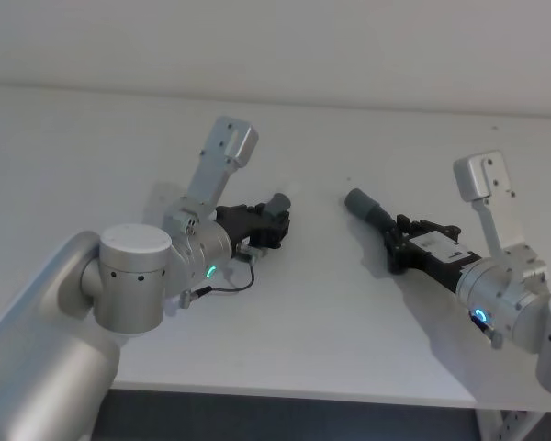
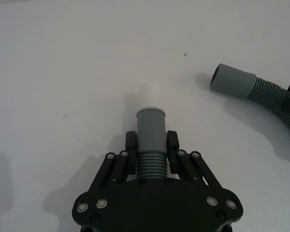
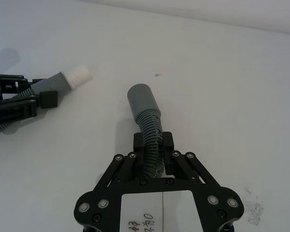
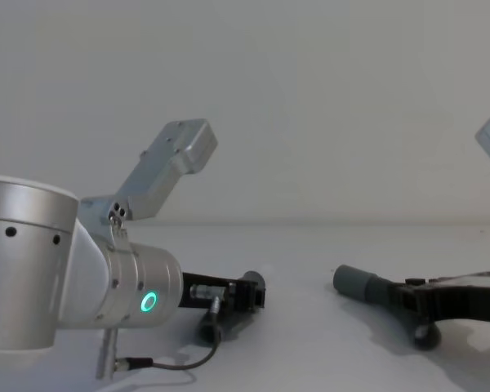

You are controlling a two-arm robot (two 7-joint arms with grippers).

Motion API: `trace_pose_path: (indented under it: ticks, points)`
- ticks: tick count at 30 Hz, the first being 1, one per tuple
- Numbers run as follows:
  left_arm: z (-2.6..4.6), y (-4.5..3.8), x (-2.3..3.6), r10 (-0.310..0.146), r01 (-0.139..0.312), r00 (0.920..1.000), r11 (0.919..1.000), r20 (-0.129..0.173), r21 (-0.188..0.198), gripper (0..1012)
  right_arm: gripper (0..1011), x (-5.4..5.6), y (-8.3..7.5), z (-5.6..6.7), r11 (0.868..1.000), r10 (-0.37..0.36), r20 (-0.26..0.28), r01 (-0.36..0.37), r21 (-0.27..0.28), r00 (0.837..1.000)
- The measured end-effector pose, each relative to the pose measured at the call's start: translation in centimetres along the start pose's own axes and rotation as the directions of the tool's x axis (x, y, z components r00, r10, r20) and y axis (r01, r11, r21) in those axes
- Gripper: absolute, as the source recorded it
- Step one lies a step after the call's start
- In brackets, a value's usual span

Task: Use both hands to pick up one end of the pipe from the table, align the ends, and insert them.

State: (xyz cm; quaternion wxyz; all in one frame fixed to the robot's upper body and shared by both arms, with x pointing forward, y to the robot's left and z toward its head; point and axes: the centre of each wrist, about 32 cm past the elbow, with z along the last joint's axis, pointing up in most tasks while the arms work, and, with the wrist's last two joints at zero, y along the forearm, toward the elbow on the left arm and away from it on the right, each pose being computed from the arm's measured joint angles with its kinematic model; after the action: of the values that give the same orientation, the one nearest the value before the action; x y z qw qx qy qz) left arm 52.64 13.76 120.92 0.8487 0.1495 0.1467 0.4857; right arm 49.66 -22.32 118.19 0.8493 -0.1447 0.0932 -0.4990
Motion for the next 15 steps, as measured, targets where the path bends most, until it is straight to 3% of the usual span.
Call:
trace_pose_path:
  ticks: [15]
  points:
    - [0.0, 0.0, 0.0, 0.0, 0.0, 1.0, 1.0, 0.0, 0.0, 359, 219, 0.0, 0.0, 0.0, 1.0, 0.0, 0.0, 0.0, 0.0, 1.0]
